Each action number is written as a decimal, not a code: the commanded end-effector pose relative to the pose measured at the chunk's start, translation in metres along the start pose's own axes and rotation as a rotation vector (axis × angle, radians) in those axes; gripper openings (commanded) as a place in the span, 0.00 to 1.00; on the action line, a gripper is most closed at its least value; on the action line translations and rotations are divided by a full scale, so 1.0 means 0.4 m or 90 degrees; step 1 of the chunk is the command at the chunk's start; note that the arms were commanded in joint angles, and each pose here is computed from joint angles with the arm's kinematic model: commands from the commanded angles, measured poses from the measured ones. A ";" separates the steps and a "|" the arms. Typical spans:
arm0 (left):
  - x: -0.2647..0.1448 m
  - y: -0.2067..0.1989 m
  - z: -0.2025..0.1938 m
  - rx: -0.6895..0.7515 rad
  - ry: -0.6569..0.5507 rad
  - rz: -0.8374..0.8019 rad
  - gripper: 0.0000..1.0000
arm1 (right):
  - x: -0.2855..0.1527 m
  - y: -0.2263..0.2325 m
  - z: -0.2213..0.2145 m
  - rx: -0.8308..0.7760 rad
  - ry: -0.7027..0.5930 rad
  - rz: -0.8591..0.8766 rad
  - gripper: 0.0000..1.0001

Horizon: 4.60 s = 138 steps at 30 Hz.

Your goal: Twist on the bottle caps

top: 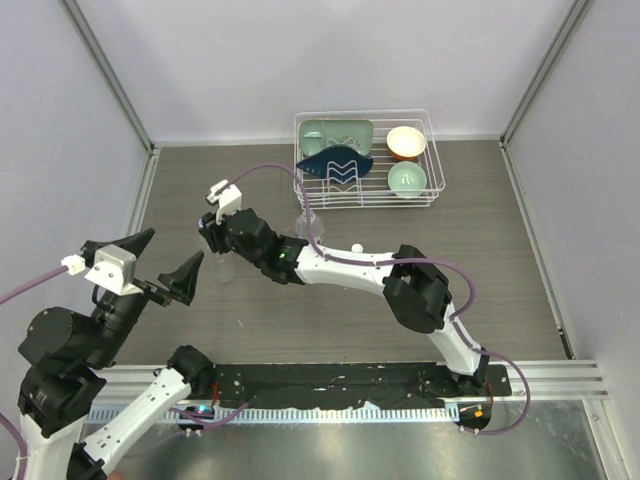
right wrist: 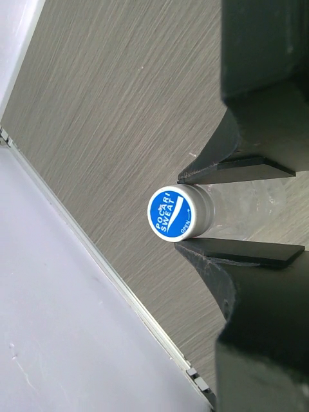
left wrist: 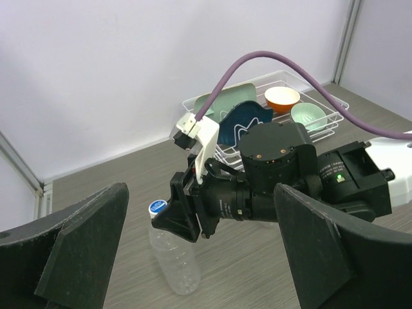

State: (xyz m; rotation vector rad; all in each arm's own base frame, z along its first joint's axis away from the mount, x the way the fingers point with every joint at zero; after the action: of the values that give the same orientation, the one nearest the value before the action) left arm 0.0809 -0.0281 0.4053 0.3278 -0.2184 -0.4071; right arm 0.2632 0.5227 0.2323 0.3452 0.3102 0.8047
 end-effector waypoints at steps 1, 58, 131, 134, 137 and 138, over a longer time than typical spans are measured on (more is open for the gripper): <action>0.014 0.011 0.012 -0.021 0.003 0.028 1.00 | -0.007 0.051 0.021 0.004 -0.052 0.021 0.02; 0.071 0.036 0.037 -0.052 0.016 0.099 1.00 | -0.119 0.111 0.113 -0.081 0.010 0.062 1.00; 0.834 -0.754 -0.617 0.127 0.586 -0.552 0.41 | -1.037 -0.370 0.427 0.204 -0.362 -0.478 0.58; 0.831 -0.760 -0.616 0.126 0.584 -0.553 0.41 | -1.034 -0.369 0.426 0.202 -0.358 -0.477 0.58; 0.828 -0.757 -0.625 0.132 0.586 -0.550 0.40 | -1.030 -0.370 0.423 0.199 -0.354 -0.477 0.57; 0.828 -0.756 -0.631 0.139 0.587 -0.546 0.41 | -1.030 -0.369 0.423 0.199 -0.353 -0.477 0.57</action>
State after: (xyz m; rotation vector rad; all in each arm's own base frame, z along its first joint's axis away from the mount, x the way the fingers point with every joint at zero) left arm 0.3396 -0.3577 0.1060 0.8117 0.8625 -1.0253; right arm 0.1539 0.0875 0.3748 0.6328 0.0415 -0.0983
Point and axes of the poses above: each gripper's point midway between its finger pads, its own x axis out along the fingers, its own y axis along the line the jaws close on, z = x × y, the point moved 7 cm from there along -x, back along the fingers, and after that the axes turned 15 degrees about x, right-handed, at the moved point
